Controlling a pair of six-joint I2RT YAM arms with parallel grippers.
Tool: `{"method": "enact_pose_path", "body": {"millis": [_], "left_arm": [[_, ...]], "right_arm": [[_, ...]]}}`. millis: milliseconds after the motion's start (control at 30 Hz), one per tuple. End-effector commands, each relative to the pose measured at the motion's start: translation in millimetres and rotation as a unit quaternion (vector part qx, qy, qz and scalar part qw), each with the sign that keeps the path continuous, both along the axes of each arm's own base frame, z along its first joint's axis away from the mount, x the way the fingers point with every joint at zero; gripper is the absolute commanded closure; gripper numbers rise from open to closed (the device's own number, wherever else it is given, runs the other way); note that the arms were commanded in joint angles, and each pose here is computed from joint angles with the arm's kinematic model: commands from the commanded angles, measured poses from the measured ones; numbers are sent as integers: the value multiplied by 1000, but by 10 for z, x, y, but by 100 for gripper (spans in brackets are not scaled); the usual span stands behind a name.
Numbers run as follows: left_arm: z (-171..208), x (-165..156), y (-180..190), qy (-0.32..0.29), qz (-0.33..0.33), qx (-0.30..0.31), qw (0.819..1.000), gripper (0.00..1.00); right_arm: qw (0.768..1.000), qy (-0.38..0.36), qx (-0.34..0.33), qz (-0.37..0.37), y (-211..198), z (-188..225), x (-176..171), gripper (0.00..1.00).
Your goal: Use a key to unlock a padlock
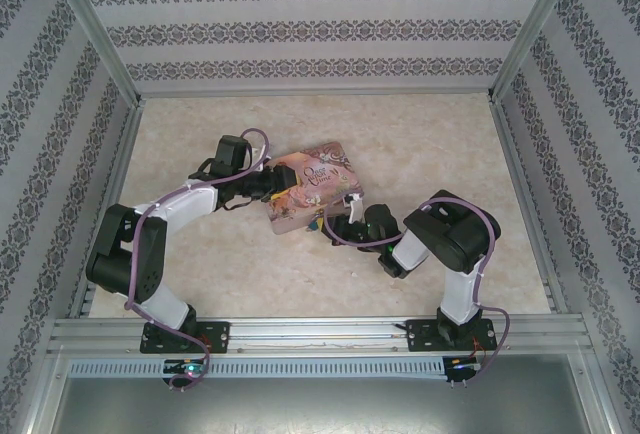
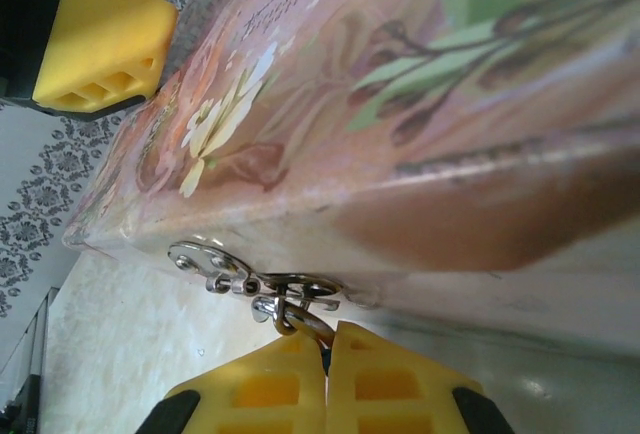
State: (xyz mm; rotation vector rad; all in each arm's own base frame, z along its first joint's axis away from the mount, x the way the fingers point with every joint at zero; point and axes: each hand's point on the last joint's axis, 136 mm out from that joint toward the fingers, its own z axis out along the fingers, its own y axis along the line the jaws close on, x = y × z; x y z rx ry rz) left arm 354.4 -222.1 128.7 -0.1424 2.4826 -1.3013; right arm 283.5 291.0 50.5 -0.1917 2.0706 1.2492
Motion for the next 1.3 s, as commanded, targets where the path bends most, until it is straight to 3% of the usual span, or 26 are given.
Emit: {"method": "enact_pose_path", "body": {"millis": [0,767,1267], "left_arm": [[-445,-335,44,89,1,36,995,43],[-416,-378,44,88,13,22,996,42],[-418,-367,18,88,16,18,996,42]], "right_arm": [[998,-36,40,-25,-40,283,125,100],[993,-6,105,-61,-244,597,283,100],[995,26,95,-35,-69,346,284,100]]}}
